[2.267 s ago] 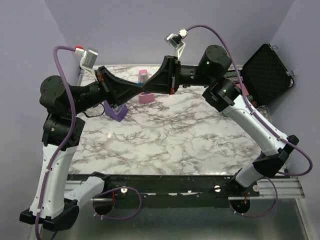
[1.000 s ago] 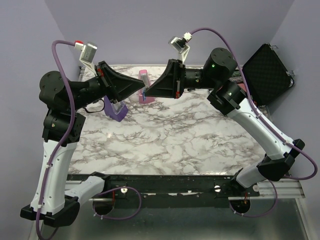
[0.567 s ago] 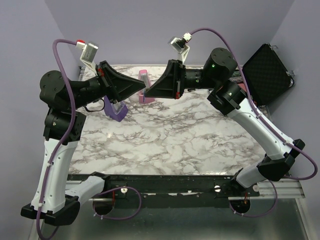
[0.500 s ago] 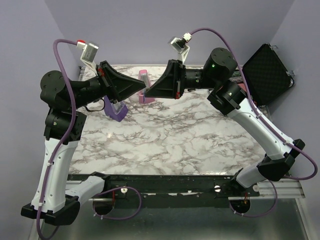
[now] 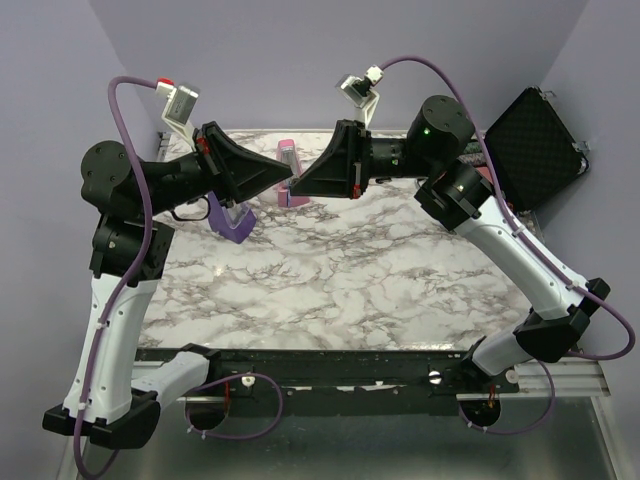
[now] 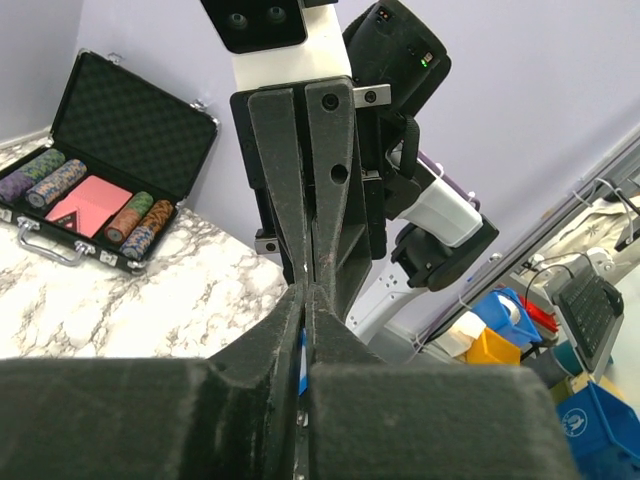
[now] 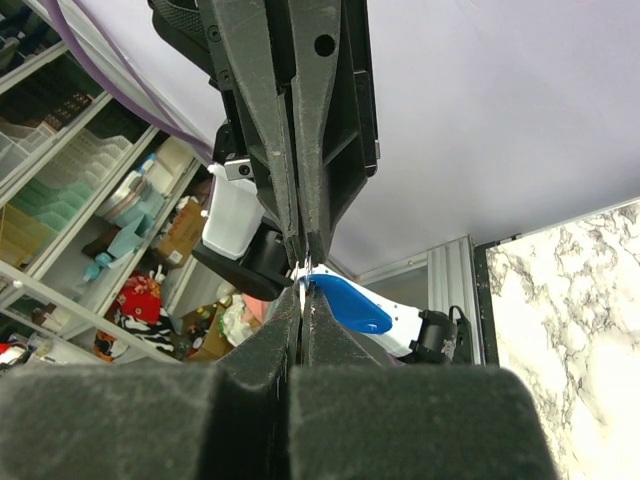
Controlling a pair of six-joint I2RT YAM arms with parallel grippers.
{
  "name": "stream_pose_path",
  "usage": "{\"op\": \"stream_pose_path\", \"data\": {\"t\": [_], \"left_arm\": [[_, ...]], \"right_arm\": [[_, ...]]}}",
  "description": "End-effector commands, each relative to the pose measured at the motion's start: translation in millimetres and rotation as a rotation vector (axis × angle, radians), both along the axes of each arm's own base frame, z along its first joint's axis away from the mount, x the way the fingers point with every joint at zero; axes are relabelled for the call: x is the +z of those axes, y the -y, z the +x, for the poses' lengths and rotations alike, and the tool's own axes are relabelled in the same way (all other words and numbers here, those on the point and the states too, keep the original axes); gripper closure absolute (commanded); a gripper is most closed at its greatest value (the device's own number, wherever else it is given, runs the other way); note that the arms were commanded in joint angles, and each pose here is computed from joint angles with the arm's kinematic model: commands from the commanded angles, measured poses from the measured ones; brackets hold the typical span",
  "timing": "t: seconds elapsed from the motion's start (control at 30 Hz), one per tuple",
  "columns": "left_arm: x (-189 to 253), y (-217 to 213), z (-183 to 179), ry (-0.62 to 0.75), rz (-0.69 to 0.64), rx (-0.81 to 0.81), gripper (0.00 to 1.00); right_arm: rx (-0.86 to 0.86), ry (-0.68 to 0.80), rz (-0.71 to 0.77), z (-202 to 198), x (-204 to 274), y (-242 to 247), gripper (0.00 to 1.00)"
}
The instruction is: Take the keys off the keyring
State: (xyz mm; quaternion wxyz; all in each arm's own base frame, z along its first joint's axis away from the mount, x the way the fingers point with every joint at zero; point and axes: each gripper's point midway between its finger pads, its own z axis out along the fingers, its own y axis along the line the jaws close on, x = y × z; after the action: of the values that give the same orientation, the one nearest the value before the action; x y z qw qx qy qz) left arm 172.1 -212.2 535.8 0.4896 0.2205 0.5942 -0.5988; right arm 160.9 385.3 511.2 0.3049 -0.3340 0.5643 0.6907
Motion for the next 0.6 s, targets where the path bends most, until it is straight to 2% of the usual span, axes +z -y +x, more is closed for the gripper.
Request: {"op": "stream_pose_path", "data": {"t": [0.0,0.13,0.43,0.57], "left_arm": [[0.2,3.4,-10.4,0.025,0.013,-0.074,0.94],[-0.8,3.1,-11.5,0.026,0.015,-0.075,1.00],[-3.6,3.2,-10.6,0.034,0.042,-0.051,1.00],[-2.5,1.0,-8.4,0.039,0.048,-0.019,1.00]], "right_arm": [[0.014,0.012,-0.002,-0.4,1.6,-1.1,0.99],[0.016,0.007,-0.005,-0.2,0.4,-1.6,0.99],[0.013,0.001,-0.009,-0.4,0.5,-1.0,0.99],[0.008,0.002,-0.011,-1.1,1.0,1.1,0.91]]}}
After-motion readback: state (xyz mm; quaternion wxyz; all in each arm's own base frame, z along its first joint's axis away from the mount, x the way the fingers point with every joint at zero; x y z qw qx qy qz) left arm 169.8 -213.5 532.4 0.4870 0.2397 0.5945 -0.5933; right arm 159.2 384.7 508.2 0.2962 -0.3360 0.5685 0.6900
